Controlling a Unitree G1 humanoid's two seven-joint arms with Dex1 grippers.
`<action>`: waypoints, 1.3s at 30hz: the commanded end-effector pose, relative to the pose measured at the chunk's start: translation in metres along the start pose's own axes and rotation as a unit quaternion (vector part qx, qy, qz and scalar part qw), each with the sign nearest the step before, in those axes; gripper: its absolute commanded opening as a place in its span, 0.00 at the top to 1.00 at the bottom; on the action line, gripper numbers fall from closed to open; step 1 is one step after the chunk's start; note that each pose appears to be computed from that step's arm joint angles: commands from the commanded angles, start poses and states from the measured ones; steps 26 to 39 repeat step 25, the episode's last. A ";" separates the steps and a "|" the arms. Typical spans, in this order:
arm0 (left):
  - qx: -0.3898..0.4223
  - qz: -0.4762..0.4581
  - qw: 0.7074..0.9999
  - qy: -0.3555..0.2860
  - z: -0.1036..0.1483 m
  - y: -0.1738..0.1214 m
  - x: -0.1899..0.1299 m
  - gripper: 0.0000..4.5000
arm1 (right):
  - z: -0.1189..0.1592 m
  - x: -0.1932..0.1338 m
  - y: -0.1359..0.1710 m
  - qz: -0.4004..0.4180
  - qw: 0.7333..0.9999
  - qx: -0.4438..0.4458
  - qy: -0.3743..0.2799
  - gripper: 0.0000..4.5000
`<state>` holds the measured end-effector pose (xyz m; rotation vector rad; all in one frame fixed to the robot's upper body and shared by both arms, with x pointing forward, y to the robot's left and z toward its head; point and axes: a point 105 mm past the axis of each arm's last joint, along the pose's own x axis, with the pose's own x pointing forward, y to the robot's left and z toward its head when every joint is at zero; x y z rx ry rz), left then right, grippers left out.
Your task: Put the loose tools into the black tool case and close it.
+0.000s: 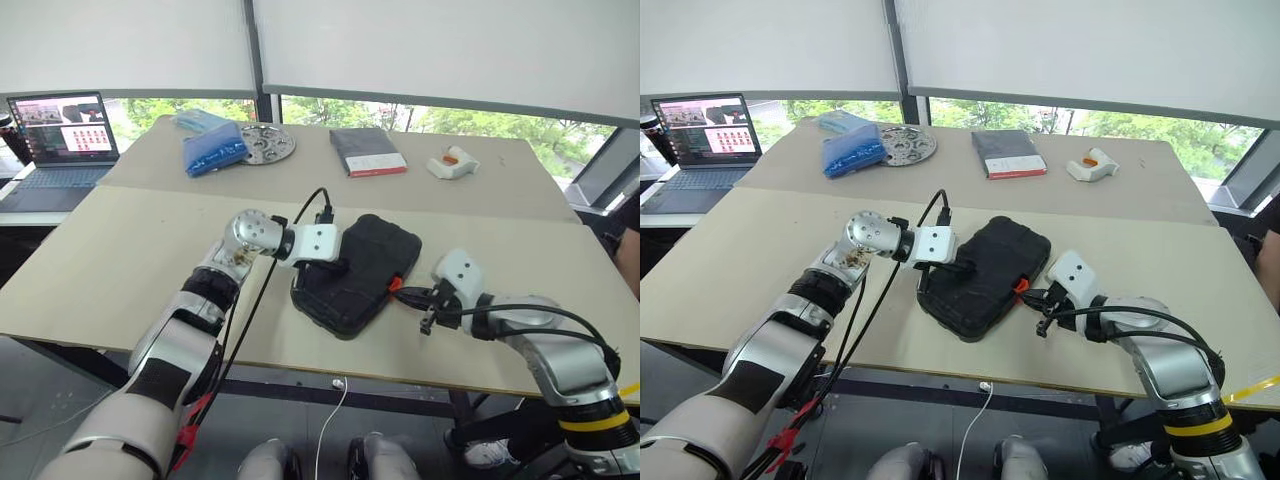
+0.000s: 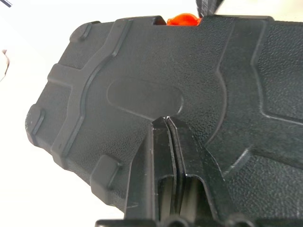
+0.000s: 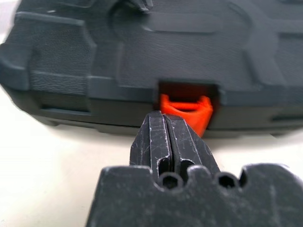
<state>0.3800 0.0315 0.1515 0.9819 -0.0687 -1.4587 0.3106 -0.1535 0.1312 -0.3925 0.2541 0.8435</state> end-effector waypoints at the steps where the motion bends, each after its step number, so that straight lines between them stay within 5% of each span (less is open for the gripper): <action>1: -0.036 -0.052 0.997 0.037 -0.026 -0.031 0.011 0.98 | 0.010 -0.005 -0.008 -0.016 0.999 -0.022 -0.016 1.00; 6: -0.077 -0.024 0.997 0.021 -0.028 -0.024 -0.001 0.98 | 0.021 -0.020 -0.014 -0.011 0.999 0.003 -0.032 1.00; 10: -0.187 0.037 0.981 -0.029 -0.033 -0.009 -0.044 0.74 | 0.027 -0.055 -0.011 0.035 0.999 0.001 -0.026 0.73; 13: -0.260 0.082 0.961 -0.056 -0.036 -0.003 -0.112 0.47 | 0.031 -0.094 -0.030 0.039 0.999 0.012 -0.014 0.47; 14: -0.280 0.091 0.953 -0.070 -0.032 -0.001 -0.136 0.45 | 0.033 -0.106 -0.037 0.038 0.999 0.018 -0.011 0.44; 20: -0.324 0.112 0.937 -0.064 -0.015 -0.014 -0.203 0.01 | 0.034 -0.143 -0.052 0.061 0.998 0.033 0.007 0.02; 39: -0.323 0.125 0.937 -0.051 -0.017 -0.024 -0.209 0.01 | 0.035 -0.143 -0.051 0.081 0.996 0.039 0.000 0.02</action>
